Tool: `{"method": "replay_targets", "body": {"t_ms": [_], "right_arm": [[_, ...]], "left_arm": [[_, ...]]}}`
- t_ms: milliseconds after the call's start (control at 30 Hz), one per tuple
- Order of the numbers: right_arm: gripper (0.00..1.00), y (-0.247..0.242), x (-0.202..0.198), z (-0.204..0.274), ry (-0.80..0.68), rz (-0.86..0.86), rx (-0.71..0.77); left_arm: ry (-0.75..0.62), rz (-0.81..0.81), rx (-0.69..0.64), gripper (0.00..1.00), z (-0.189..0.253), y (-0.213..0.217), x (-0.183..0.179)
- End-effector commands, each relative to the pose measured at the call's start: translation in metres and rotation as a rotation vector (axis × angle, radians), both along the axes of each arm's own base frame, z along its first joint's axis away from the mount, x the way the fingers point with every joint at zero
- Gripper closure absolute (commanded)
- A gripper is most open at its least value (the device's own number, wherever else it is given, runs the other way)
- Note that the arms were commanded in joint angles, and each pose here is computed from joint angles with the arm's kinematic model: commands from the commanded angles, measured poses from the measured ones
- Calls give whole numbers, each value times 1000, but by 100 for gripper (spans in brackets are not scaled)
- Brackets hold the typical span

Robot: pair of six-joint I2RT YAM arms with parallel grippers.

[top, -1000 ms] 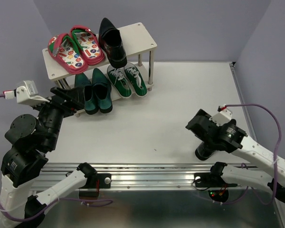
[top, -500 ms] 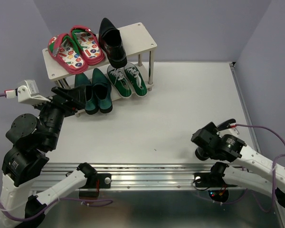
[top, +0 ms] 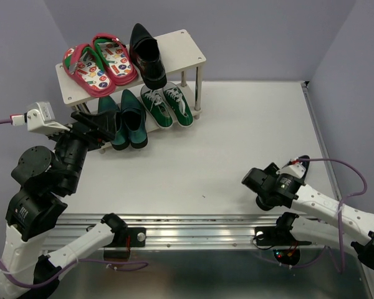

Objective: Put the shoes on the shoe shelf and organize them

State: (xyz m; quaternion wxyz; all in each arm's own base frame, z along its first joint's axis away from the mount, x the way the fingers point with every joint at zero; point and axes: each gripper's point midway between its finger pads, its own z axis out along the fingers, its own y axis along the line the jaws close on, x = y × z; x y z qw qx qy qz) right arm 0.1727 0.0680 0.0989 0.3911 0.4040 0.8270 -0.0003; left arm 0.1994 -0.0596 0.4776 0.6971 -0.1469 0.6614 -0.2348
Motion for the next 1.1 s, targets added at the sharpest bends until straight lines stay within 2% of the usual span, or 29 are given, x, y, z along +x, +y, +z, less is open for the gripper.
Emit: {"method": "replay_targets", "body": {"t_ms": [0, 67, 167, 200, 233, 300, 467, 567, 733, 833, 900, 933, 967, 1033, 1067], "right_arm": [[39, 9, 4, -12, 17, -2, 54], [57, 7, 11, -10, 21, 15, 33], [76, 13, 23, -8, 50, 92, -16], [90, 19, 31, 0, 44, 123, -18], [98, 24, 34, -3, 85, 191, -79], [99, 41, 49, 5, 87, 284, -113], [99, 112, 92, 37, 78, 642, -223], [99, 146, 104, 63, 9, 762, -270], [99, 221, 79, 67, -26, 1060, -383], [99, 239, 64, 52, 30, 1164, -462], [99, 236, 57, 38, 72, 1173, -478], [96, 233, 56, 33, 85, 1167, -477], [72, 229, 55, 32, 87, 1146, -470], [56, 225, 51, 32, 86, 1137, -452], [40, 221, 48, 33, 81, 1126, -434]], "left_arm": [[-26, 2, -11, 5, 7, -2, 3], [-24, 10, -7, 5, 6, -1, 4], [-23, 13, -2, 5, 5, 0, 4], [-23, 16, -2, 5, 5, 1, 4], [-23, 17, -1, 5, 4, 1, 3], [-28, 20, -3, 5, 6, 2, 4], [-31, 32, -7, 5, 8, 4, 3], [-25, 39, -6, 5, 7, 7, 2], [-31, 53, -17, 5, 9, 11, 0], [-33, 45, -16, 5, 9, 7, 2], [-30, 38, -13, 5, 8, 5, 4], [-27, 36, -12, 5, 7, 4, 5], [-25, 33, -8, 5, 5, 3, 5], [-23, 35, -6, 5, 3, 3, 6], [-20, 35, -5, 5, 2, 3, 6]]}}
